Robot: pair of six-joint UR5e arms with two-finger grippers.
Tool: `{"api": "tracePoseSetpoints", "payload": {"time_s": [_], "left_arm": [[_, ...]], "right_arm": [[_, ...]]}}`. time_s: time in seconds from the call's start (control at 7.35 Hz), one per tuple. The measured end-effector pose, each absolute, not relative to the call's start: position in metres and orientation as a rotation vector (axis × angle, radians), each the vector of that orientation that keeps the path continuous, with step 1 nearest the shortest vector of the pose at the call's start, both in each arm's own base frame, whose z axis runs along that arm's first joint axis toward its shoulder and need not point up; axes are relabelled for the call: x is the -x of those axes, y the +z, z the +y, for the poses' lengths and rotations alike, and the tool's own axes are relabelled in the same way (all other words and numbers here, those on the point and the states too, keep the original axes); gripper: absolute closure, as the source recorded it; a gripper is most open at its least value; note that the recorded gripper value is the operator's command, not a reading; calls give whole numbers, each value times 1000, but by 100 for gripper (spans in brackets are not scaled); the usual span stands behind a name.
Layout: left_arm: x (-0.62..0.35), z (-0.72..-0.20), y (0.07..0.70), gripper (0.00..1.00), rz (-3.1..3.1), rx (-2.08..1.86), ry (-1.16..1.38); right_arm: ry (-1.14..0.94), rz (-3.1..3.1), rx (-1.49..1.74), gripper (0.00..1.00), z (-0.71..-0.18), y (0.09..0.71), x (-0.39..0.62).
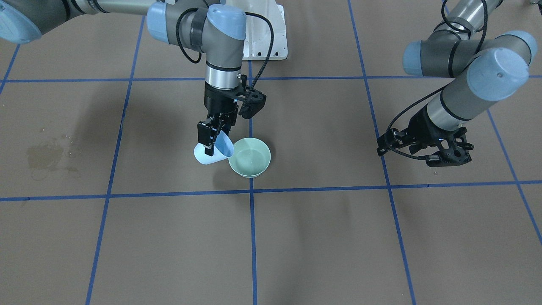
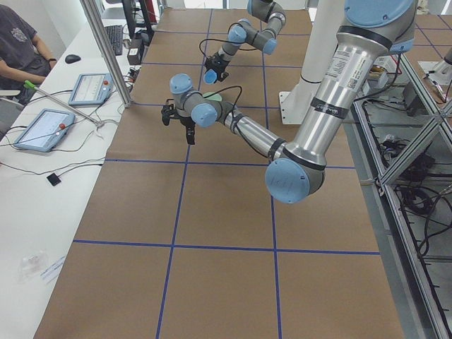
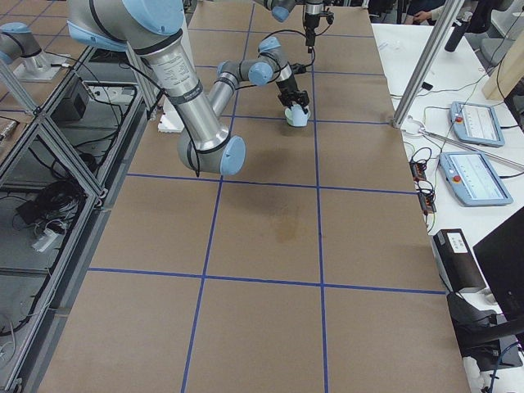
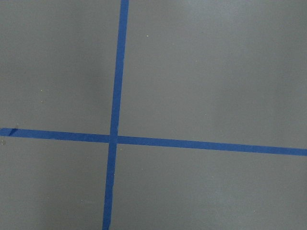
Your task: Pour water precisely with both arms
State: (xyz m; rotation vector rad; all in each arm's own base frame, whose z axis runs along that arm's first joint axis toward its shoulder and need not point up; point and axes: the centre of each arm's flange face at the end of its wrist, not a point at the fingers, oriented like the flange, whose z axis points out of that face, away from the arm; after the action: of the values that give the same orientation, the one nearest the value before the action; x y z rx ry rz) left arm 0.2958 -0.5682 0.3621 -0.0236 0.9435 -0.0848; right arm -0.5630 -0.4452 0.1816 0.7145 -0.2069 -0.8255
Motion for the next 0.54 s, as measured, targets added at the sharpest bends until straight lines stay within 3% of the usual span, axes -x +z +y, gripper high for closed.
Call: {"api": "tracePoseSetpoints", "payload": {"time_s": [0.27, 0.54], "left_arm": [[-295, -568, 365, 0, 942, 26, -87], [-294, -566, 369, 0, 948, 36, -85]], "right_arm": [[-918, -50, -702, 78, -442, 177, 589], [-984, 82, -688, 80, -424, 174, 611]]}}
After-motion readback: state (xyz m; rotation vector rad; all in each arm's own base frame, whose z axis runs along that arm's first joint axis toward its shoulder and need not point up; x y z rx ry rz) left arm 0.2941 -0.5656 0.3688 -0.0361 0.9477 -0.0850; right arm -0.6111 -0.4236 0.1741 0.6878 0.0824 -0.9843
